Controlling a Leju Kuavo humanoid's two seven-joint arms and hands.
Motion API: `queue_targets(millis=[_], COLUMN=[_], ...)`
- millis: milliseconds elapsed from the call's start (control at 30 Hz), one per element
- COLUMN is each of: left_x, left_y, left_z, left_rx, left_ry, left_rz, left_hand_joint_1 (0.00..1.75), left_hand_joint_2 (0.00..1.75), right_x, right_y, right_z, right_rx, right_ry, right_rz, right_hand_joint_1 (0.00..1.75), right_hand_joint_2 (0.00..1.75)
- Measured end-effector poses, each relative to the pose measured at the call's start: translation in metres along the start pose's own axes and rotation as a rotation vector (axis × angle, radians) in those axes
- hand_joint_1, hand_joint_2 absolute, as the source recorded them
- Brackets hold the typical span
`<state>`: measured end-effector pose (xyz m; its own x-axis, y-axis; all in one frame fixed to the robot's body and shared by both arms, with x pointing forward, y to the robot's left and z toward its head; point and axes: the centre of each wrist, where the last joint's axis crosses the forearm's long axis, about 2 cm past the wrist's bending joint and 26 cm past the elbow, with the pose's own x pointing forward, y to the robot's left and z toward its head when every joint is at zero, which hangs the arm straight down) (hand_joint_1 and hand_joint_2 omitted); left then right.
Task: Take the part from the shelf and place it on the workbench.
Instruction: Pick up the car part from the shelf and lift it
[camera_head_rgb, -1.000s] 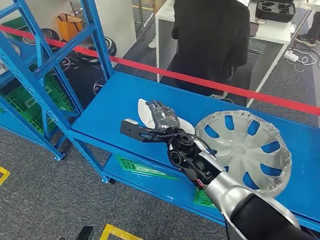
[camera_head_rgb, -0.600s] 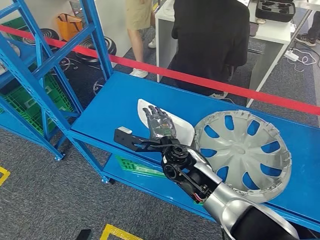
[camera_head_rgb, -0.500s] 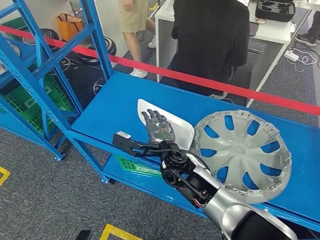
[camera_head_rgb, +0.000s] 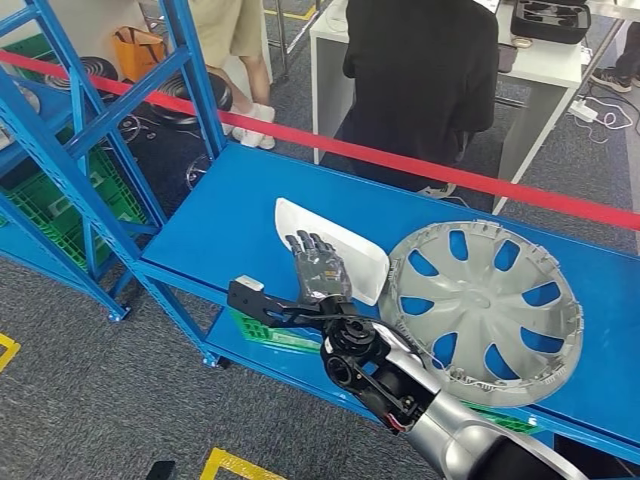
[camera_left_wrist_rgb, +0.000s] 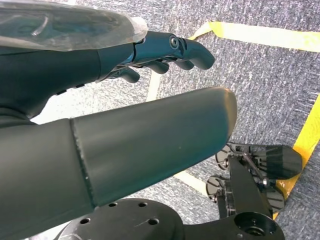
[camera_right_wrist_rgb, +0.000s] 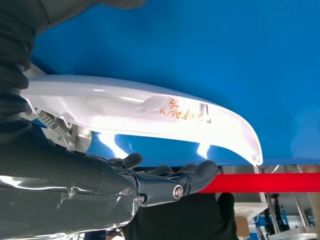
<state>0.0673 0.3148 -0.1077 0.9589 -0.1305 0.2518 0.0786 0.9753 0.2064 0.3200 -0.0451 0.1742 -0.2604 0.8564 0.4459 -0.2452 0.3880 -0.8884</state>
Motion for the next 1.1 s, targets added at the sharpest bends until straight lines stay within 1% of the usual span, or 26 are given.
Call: queue_targets(millis=[333, 467, 1100], left_x=[0.000, 0.000, 0.000], left_y=[0.001, 0.001, 0.007], left_z=[0.000, 0.000, -0.001], left_rx=[0.002, 0.002, 0.010], left_ry=[0.000, 0.001, 0.012], left_rz=[-0.002, -0.007, -0.044], left_hand_joint_1=[0.00, 0.00, 0.00], left_hand_joint_2=[0.00, 0.00, 0.00], right_x=[-0.001, -0.003, -0.044], right_y=[0.001, 0.001, 0.011], right_z=[0.000, 0.001, 0.004], right_rx=[0.000, -0.019, -0.021], right_ry=[0.003, 0.033, 0.220], right_rz=[0.002, 0.018, 0.027], right_hand_joint_1=[0.00, 0.00, 0.00], right_hand_joint_2=[1.75, 1.75, 1.75])
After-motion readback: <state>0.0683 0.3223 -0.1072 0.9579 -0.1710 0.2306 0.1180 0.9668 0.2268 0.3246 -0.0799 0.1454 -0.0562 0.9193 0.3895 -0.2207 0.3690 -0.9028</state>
